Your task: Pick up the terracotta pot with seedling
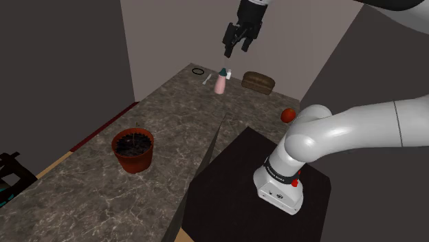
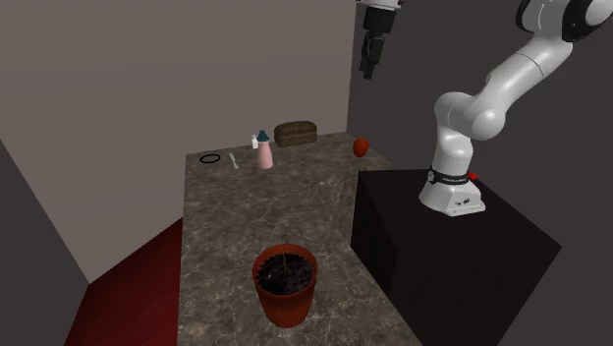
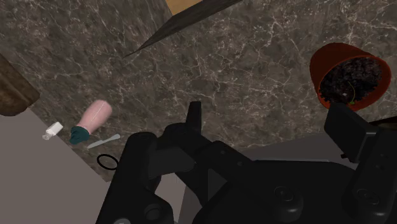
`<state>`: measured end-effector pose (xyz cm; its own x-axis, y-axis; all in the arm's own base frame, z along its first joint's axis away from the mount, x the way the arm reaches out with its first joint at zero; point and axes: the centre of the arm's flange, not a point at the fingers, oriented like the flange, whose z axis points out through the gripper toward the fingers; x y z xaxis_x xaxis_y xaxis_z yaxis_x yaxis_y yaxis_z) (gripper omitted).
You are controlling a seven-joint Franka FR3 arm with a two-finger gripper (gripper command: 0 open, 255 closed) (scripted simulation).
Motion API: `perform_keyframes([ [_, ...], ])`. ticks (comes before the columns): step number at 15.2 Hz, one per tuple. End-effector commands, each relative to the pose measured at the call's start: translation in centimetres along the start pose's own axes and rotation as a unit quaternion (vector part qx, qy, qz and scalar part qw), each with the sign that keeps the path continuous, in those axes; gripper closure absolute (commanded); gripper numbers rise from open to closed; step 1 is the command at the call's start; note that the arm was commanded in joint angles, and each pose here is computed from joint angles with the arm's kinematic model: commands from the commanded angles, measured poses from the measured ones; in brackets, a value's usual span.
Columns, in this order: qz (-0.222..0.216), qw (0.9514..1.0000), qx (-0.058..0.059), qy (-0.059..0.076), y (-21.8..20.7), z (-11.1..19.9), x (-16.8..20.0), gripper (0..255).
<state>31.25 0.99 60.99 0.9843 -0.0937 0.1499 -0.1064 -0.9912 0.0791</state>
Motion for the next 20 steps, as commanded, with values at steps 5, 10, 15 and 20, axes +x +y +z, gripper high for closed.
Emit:
perform_keyframes([
  [5,0.003,0.9999,0.007,-0.009,-3.0,3.7,2.3,0],
  [10,0.006,0.9996,0.015,-0.021,-6.8,8.3,5.1,0],
  [15,0.009,0.9991,0.024,-0.032,-10.6,13.0,7.7,0],
  [20,0.013,0.9984,0.032,-0.044,-14.5,17.6,10.4,0],
])
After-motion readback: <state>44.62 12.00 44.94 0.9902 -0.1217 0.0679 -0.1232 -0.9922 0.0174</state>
